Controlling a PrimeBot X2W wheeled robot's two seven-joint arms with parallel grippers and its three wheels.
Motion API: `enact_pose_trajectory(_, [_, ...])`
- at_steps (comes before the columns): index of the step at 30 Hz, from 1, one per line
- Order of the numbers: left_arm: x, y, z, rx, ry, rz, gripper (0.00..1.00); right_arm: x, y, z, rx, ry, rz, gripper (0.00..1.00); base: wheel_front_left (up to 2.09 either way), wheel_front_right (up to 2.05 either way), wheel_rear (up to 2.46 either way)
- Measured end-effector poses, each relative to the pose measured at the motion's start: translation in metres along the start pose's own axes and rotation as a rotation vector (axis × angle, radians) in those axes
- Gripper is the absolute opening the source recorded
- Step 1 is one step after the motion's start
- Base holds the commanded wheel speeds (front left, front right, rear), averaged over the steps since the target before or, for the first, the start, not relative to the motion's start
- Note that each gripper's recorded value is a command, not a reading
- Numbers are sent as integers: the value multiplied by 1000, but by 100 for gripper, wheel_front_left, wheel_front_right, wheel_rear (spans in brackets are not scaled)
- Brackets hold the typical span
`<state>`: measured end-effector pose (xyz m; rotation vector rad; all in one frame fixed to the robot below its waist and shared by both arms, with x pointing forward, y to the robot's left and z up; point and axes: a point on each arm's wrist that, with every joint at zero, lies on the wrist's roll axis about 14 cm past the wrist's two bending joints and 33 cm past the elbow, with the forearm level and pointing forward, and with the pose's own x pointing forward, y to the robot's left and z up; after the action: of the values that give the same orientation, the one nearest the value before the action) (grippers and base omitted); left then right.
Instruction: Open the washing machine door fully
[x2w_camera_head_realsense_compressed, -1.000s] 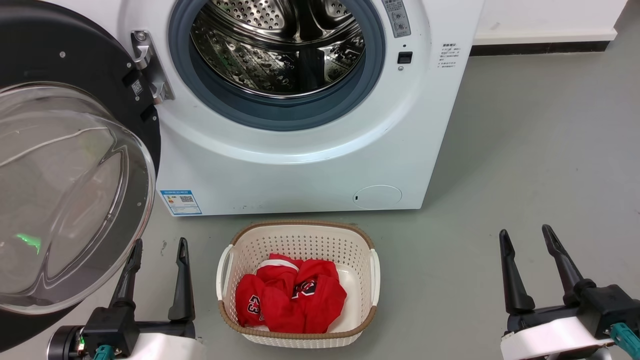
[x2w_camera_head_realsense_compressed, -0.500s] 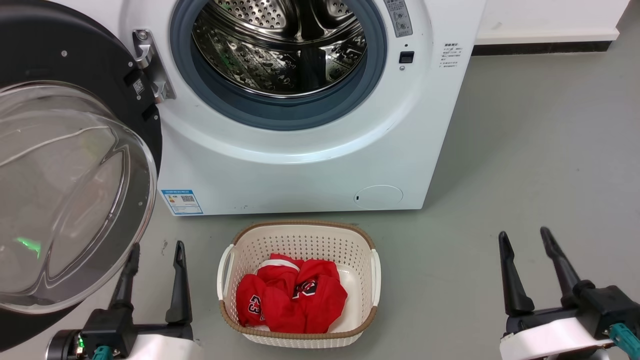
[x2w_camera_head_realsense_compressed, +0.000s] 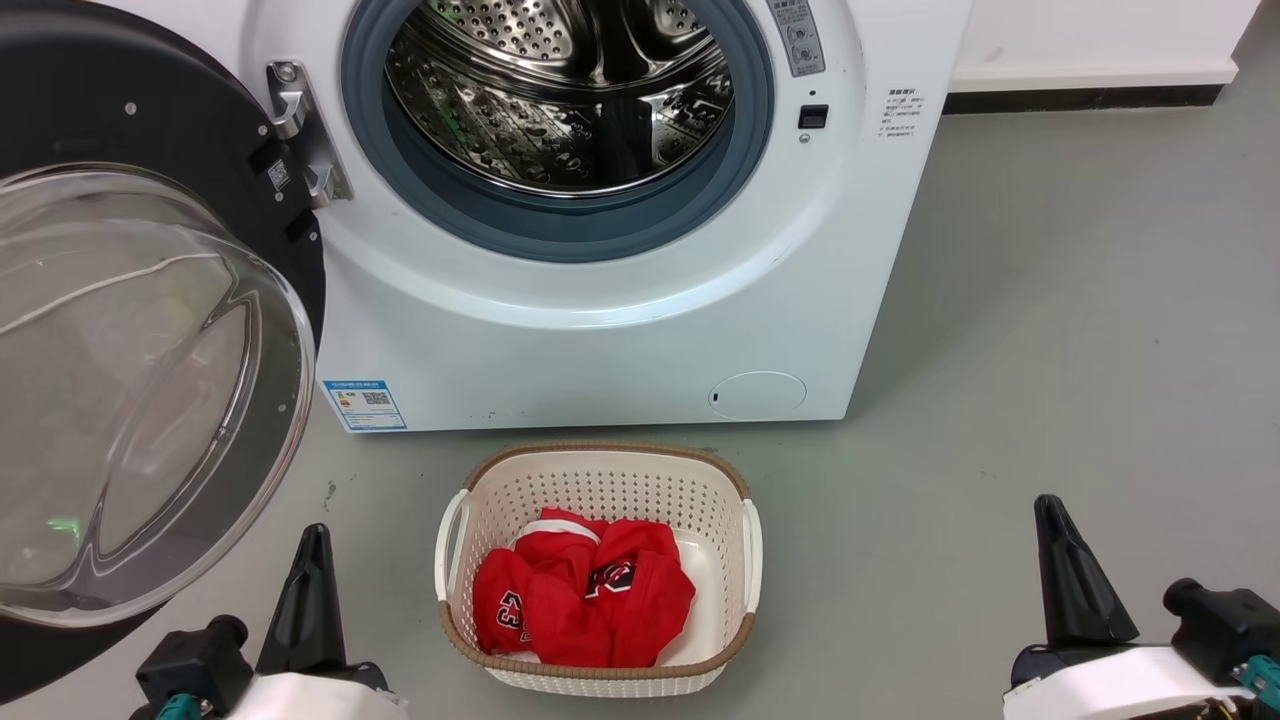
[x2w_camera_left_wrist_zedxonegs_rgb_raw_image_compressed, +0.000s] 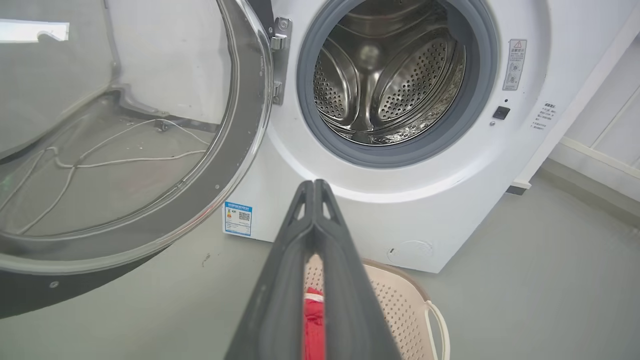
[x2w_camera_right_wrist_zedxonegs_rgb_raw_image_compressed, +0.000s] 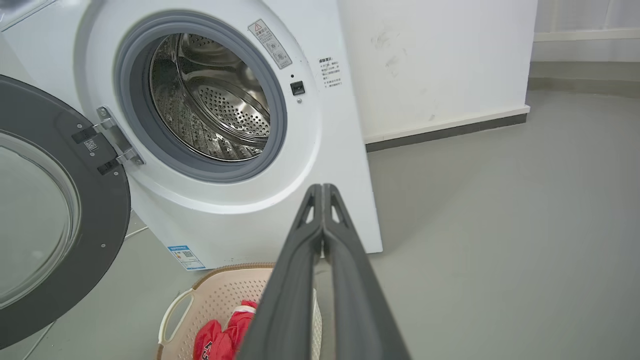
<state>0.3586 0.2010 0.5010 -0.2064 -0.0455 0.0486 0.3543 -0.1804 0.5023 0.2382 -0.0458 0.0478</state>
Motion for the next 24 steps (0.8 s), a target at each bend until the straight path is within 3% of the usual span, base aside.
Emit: enact_pose_trajectory(24, [8,6,-8,-418,54,53,0,9,-12,-3,407,17,-66,0,0,0,0])
